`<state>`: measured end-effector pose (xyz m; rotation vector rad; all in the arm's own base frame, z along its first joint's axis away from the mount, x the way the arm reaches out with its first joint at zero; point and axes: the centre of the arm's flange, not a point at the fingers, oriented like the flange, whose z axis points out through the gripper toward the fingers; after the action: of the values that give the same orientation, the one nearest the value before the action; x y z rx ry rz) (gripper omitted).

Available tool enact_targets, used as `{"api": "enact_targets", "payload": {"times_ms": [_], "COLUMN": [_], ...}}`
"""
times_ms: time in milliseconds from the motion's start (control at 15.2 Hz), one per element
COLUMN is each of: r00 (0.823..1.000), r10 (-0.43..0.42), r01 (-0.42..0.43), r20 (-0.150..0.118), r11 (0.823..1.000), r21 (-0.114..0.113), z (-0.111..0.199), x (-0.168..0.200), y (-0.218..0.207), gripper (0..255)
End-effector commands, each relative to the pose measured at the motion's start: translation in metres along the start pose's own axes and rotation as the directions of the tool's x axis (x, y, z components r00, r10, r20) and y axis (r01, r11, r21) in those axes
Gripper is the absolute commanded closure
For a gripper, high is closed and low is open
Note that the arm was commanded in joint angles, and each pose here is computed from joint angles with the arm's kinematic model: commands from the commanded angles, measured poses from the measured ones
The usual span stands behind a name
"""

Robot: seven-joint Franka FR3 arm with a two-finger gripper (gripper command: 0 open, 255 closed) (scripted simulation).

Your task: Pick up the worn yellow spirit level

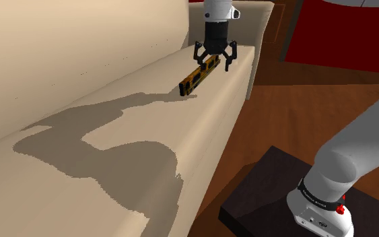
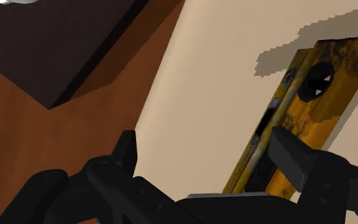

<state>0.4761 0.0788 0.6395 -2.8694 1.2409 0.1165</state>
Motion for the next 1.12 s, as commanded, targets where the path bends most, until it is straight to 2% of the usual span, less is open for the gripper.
{"api": "enact_targets", "payload": {"times_ms": [0,198,396,990,1056], "r00": [0.994,0.965,0.919,0.919,0.919], "r10": [0.111,0.263,0.394,0.394,0.394], "r01": [-0.111,-0.263,-0.394,-0.394,-0.394], "r20": [0.004,0.008,0.012,0.012,0.012], "r11": [0.994,0.965,0.919,0.919,0.919], "r21": [-0.002,-0.006,-0.011,-0.011,-0.011], "z": [0.001,-0.002,-0.004,0.036,0.036], "x": [0.020,0.054,0.087,0.090,0.090], "y": [-0.018,-0.040,-0.054,-0.055,-0.055], "gripper": [0,0,0,0,255]}}
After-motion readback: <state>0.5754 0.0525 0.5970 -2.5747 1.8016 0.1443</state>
